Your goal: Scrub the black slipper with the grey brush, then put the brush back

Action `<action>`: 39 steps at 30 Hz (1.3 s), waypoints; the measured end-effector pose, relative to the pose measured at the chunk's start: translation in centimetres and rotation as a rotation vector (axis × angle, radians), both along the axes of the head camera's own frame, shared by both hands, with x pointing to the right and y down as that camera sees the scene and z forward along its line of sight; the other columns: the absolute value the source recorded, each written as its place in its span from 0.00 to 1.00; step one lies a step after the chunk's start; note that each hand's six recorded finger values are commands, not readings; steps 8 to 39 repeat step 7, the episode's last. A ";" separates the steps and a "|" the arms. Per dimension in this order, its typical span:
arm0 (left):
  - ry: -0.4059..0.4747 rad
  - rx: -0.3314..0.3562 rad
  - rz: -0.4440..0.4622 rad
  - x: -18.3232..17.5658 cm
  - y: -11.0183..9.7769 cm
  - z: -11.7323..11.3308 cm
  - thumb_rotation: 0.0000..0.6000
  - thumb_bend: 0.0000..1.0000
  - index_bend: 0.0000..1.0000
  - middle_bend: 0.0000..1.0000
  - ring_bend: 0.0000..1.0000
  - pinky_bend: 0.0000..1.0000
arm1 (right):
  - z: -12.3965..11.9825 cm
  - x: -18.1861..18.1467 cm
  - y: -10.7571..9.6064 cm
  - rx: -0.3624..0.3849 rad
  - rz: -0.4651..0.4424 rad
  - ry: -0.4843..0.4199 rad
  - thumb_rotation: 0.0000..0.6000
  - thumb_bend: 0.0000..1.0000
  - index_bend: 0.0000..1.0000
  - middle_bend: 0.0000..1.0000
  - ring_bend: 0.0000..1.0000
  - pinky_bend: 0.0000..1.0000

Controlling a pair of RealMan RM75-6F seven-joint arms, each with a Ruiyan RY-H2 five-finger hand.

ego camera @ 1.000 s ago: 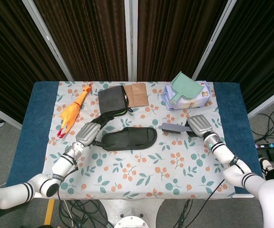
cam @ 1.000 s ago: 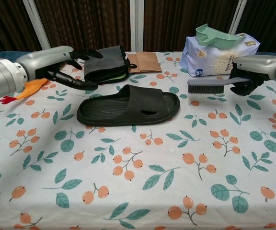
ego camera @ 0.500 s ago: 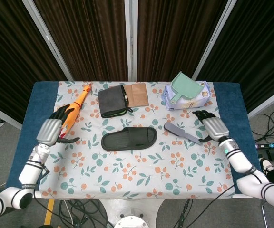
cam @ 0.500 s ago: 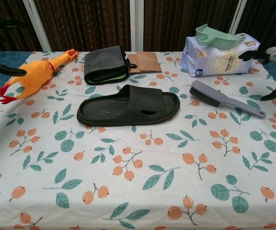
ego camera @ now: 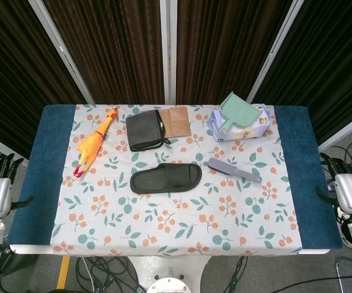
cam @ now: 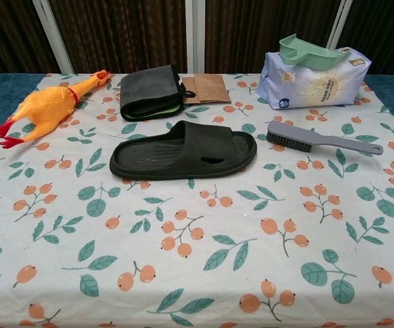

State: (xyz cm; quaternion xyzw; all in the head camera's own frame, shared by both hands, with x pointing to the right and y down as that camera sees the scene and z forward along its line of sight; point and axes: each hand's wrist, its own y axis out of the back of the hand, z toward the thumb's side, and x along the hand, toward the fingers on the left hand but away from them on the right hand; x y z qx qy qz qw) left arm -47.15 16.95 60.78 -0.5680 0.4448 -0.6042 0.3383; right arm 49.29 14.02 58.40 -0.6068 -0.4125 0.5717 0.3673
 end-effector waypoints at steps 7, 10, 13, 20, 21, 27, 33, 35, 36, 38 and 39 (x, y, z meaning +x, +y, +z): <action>-0.046 0.024 -0.006 0.8 3.3 -2.5 1.00 0.06 0.18 0.15 0.04 0.16 | -3.1 0.6 5.3 0.055 0.088 0.000 1.00 0.24 0.08 0.24 0.14 0.23; -0.046 0.024 -0.006 0.8 3.3 -2.5 1.00 0.06 0.18 0.15 0.04 0.16 | -3.1 0.6 5.3 0.055 0.088 0.000 1.00 0.24 0.08 0.24 0.14 0.23; -0.046 0.024 -0.006 0.8 3.3 -2.5 1.00 0.06 0.18 0.15 0.04 0.16 | -3.1 0.6 5.3 0.055 0.088 0.000 1.00 0.24 0.08 0.24 0.14 0.23; -0.046 0.024 -0.006 0.8 3.3 -2.5 1.00 0.06 0.18 0.15 0.04 0.16 | -3.1 0.6 5.3 0.055 0.088 0.000 1.00 0.24 0.08 0.24 0.14 0.23; -0.046 0.024 -0.006 0.8 3.3 -2.5 1.00 0.06 0.18 0.15 0.04 0.16 | -3.1 0.6 5.3 0.055 0.088 0.000 1.00 0.24 0.08 0.24 0.14 0.23; -0.046 0.024 -0.006 0.8 3.3 -2.5 1.00 0.06 0.18 0.15 0.04 0.16 | -3.1 0.6 5.3 0.055 0.088 0.000 1.00 0.24 0.08 0.24 0.14 0.23; -0.046 0.024 -0.006 0.8 3.3 -2.5 1.00 0.06 0.18 0.15 0.04 0.16 | -3.1 0.6 5.3 0.055 0.088 0.000 1.00 0.24 0.08 0.24 0.14 0.23; -0.046 0.024 -0.006 0.8 3.3 -2.5 1.00 0.06 0.18 0.15 0.04 0.16 | -3.1 0.6 5.3 0.055 0.088 0.000 1.00 0.24 0.08 0.24 0.14 0.23; -0.046 0.024 -0.006 0.8 3.3 -2.5 1.00 0.06 0.18 0.15 0.04 0.16 | -3.1 0.6 5.3 0.055 0.088 0.000 1.00 0.24 0.08 0.24 0.14 0.23; -0.046 0.024 -0.006 0.8 3.3 -2.5 1.00 0.06 0.18 0.15 0.04 0.16 | -3.1 0.6 5.3 0.055 0.088 0.000 1.00 0.24 0.08 0.24 0.14 0.23; -0.046 0.024 -0.006 0.8 3.3 -2.5 1.00 0.06 0.18 0.15 0.04 0.16 | -3.1 0.6 5.3 0.055 0.088 0.000 1.00 0.24 0.08 0.24 0.14 0.23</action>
